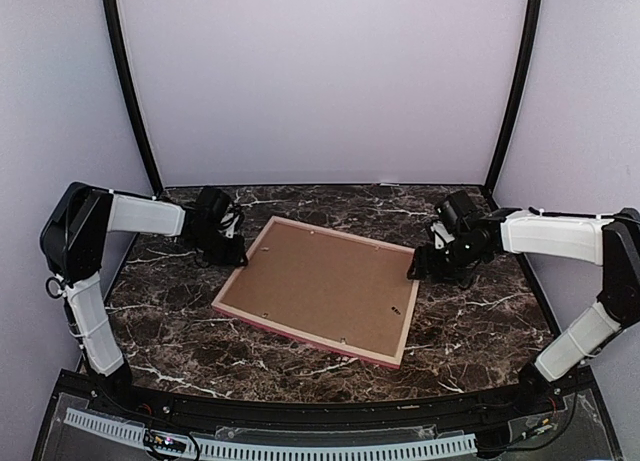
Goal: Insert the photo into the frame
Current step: Rotate the photo frame at the center of the board.
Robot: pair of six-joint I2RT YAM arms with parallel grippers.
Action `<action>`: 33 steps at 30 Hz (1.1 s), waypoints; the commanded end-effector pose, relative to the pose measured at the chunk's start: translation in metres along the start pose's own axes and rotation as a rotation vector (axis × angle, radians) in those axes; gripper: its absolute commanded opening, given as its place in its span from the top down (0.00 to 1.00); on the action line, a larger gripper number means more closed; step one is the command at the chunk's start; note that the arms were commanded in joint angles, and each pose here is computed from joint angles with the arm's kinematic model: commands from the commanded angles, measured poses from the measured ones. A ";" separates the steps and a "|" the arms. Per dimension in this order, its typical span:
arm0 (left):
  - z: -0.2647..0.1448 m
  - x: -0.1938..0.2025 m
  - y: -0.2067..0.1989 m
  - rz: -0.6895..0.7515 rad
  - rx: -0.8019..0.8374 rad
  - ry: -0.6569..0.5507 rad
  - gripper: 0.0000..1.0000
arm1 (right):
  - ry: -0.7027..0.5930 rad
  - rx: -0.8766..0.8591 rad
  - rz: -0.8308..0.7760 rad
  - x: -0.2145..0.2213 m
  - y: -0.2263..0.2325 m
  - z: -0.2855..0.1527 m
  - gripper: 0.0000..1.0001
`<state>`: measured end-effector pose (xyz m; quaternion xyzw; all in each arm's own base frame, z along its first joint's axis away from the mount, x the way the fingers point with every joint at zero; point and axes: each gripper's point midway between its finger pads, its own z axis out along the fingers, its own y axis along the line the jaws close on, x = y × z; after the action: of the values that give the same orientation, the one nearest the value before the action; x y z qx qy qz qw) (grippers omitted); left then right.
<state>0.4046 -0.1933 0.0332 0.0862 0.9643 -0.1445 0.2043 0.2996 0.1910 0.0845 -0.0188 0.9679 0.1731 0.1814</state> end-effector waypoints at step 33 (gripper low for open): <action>-0.034 0.080 -0.042 0.090 -0.052 0.080 0.23 | 0.072 0.269 -0.027 0.014 -0.056 0.047 0.83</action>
<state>0.3014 -0.2262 0.0544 0.0982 0.9634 -0.1594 0.1919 0.3060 0.1624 0.0284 -0.0046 0.9855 0.0656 0.1563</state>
